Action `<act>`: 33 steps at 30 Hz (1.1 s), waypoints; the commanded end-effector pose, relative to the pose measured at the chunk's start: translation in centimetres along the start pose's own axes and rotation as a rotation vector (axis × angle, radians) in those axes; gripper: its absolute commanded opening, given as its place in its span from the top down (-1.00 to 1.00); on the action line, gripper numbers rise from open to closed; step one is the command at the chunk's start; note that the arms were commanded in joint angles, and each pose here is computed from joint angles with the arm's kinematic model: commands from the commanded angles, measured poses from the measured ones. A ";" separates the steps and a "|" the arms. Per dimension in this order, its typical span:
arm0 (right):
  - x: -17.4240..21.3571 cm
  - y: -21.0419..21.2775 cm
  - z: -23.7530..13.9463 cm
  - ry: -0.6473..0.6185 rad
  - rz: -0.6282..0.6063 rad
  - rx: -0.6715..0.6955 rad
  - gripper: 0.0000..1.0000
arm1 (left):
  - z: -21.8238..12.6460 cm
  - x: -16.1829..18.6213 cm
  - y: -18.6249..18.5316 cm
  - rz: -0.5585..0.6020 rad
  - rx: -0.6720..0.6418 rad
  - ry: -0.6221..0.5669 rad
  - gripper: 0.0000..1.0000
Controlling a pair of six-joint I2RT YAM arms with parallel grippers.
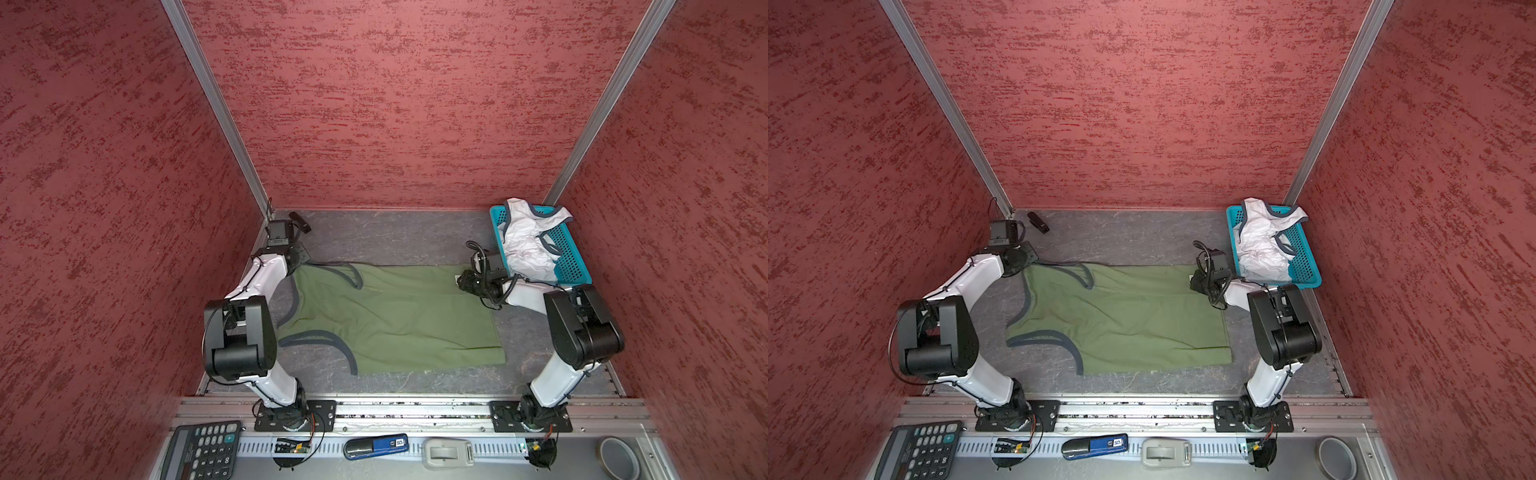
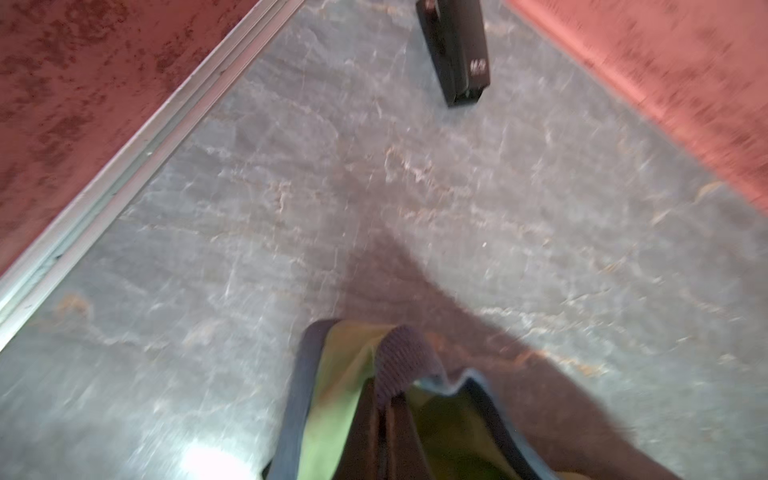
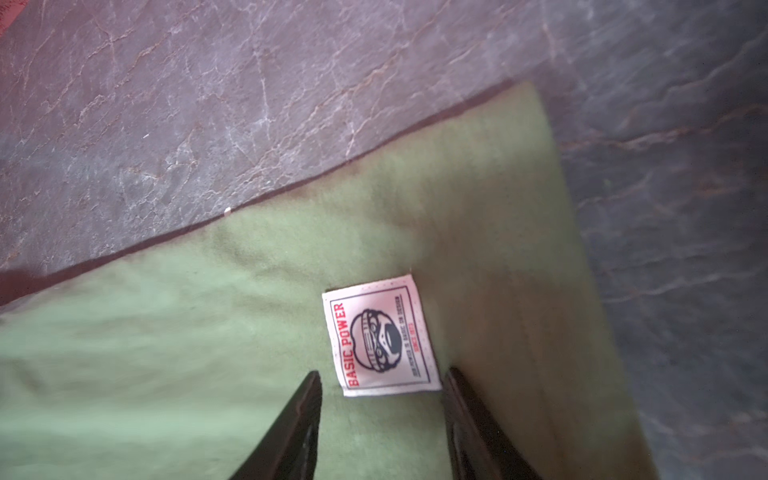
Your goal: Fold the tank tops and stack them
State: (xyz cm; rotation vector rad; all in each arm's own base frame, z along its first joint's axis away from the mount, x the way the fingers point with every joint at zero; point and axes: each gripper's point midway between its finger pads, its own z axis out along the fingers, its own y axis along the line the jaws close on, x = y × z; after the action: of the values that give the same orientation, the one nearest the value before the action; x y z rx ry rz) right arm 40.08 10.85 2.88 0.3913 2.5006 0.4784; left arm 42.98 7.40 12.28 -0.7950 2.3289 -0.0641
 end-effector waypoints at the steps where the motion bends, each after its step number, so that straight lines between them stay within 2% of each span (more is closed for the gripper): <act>1: 3.5 -3.8 1.1 0.111 0.035 0.140 0.01 | 1.8 -0.1 -0.4 -0.076 0.075 0.010 0.99; 3: 3.6 -3.7 1.1 0.112 0.035 0.140 0.01 | 2.4 0.7 0.2 -0.110 0.074 0.034 0.95; 6: 3.6 -3.8 1.0 0.112 0.036 0.140 0.01 | 3.0 2.0 1.2 -0.143 0.052 0.074 0.77; 8: 3.5 -3.7 0.9 0.109 0.034 0.140 0.01 | 3.1 3.5 2.5 -0.177 -0.009 0.114 0.69; 13: 3.2 -3.6 0.7 0.101 0.031 0.142 0.01 | 3.3 7.1 5.4 -0.284 -0.099 0.196 0.66; 22: 3.3 -3.7 0.7 0.103 0.034 0.142 0.01 | 2.1 9.2 7.3 -0.437 -0.058 0.213 0.59; 25: 3.4 -3.7 0.7 0.104 0.034 0.142 0.01 | 1.1 7.8 7.6 -0.408 -0.076 0.162 0.20; 28: 3.4 -3.7 0.7 0.104 0.032 0.142 0.01 | -0.2 6.2 7.9 -0.344 -0.126 0.107 0.08; 33: 3.3 -3.7 0.7 0.103 0.034 0.142 0.00 | -0.1 5.1 6.1 -0.254 -0.095 0.113 0.08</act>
State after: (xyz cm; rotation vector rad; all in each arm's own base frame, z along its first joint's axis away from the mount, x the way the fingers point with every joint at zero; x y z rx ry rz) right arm 40.12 10.82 2.87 0.3921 2.4997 0.4758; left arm 36.11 9.73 7.22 -1.2451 2.2978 -0.1581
